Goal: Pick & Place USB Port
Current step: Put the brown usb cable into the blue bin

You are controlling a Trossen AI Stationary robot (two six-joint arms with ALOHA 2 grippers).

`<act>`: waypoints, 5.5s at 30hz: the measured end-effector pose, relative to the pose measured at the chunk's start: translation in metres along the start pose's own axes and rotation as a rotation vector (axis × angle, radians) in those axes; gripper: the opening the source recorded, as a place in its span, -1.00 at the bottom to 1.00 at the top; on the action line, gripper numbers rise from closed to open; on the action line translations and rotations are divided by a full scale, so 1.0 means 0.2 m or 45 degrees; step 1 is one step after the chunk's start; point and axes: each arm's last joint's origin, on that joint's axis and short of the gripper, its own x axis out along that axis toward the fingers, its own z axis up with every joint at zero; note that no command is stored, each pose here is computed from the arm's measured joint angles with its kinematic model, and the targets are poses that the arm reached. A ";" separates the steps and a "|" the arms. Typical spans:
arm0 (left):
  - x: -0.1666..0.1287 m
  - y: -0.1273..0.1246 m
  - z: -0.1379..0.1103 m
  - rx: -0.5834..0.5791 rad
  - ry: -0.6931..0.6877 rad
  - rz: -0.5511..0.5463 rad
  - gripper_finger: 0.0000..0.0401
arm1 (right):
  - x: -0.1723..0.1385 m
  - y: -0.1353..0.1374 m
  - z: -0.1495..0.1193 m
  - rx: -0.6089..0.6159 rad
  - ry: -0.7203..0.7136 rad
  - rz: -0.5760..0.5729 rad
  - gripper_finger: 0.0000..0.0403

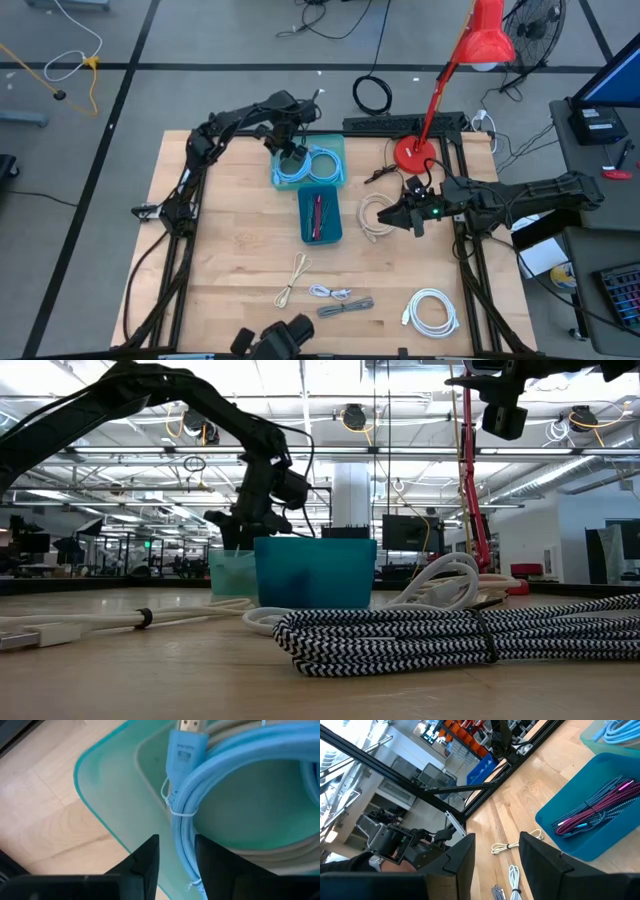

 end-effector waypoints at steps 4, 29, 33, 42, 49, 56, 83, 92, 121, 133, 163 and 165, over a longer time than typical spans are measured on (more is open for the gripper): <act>-0.02 0.00 -0.01 0.050 0.001 0.030 -0.35 | 0.00 0.00 0.00 0.002 0.000 0.000 -0.30; -0.79 -0.33 -0.68 0.593 -0.714 -0.444 -0.35 | 0.00 0.00 0.00 0.008 -0.003 0.010 -0.30; -0.80 -0.53 -0.86 0.793 -0.780 -0.502 -0.35 | 0.00 0.00 0.00 0.018 -0.002 0.010 -0.30; -0.76 -0.89 -1.19 1.017 -1.106 -0.519 -0.35 | -0.01 -0.07 -0.07 0.028 0.194 -0.179 -0.30; -0.75 -0.93 -1.27 0.803 -1.081 -0.614 -0.35 | -0.09 -0.22 -0.18 0.034 0.470 -0.651 -0.30; -0.73 -0.95 -1.34 0.658 -0.988 -0.688 -0.35 | -0.10 -0.24 -0.19 0.018 0.500 -0.718 -0.30; -0.40 -0.78 -1.47 0.685 -0.359 -0.028 -0.35 | 0.07 -0.32 -0.25 0.425 0.490 -0.914 -0.55; -0.07 -0.92 -1.71 0.540 -0.320 -0.104 -0.35 | 0.07 -0.30 -0.26 0.446 0.562 -0.859 -0.56; 0.45 -1.09 -1.72 0.457 -0.307 -0.064 0.04 | 0.07 -0.19 -0.39 0.220 0.799 -0.679 -0.56; 0.54 -1.15 -1.67 0.532 -0.155 -0.125 -0.85 | 0.07 -0.18 -0.39 0.196 0.800 -0.652 -0.56; -0.23 -0.96 -0.91 -0.171 -0.484 -0.519 -1.00 | 0.08 -0.17 -0.38 0.139 0.789 -0.586 -0.56; -0.18 -0.97 -0.88 -0.181 -0.442 -0.476 -1.00 | 0.08 -0.17 -0.38 0.139 0.789 -0.583 -0.56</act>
